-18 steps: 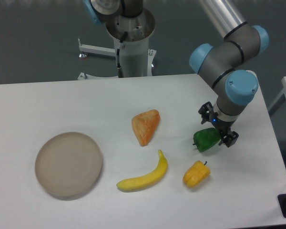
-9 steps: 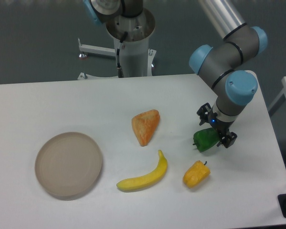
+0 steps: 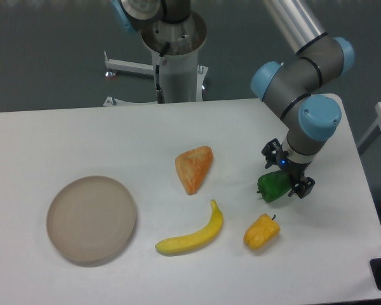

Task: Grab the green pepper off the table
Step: 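Align the open gripper above the green pepper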

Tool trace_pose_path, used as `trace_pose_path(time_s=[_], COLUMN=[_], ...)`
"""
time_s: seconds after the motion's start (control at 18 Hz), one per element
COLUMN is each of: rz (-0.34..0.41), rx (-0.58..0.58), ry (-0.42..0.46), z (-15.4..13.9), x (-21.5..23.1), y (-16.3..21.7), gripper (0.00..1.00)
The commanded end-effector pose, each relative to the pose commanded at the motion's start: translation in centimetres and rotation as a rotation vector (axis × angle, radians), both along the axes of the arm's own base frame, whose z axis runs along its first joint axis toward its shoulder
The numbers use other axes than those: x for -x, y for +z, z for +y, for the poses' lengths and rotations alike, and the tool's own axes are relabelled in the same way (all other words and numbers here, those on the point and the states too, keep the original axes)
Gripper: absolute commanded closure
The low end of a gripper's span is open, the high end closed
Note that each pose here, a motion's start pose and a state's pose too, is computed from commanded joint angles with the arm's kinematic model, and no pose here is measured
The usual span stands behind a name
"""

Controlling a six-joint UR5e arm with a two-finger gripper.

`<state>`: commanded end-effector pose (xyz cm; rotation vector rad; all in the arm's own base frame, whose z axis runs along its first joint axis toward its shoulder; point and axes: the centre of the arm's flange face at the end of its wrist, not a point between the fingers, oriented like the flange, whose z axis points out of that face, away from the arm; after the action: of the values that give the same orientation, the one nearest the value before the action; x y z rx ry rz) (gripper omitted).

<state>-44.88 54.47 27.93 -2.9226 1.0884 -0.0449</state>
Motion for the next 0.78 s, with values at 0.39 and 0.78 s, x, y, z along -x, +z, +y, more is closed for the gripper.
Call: trace_pose_path(time_s=[0.39, 0.78], rz=[-0.007, 0.000], rx=[0.006, 0.000], ry=[0.000, -0.002], z=[0.1, 0.2], x=[-0.2, -0.8], y=[-0.6, -1.7], gripper=[0.00, 0.00])
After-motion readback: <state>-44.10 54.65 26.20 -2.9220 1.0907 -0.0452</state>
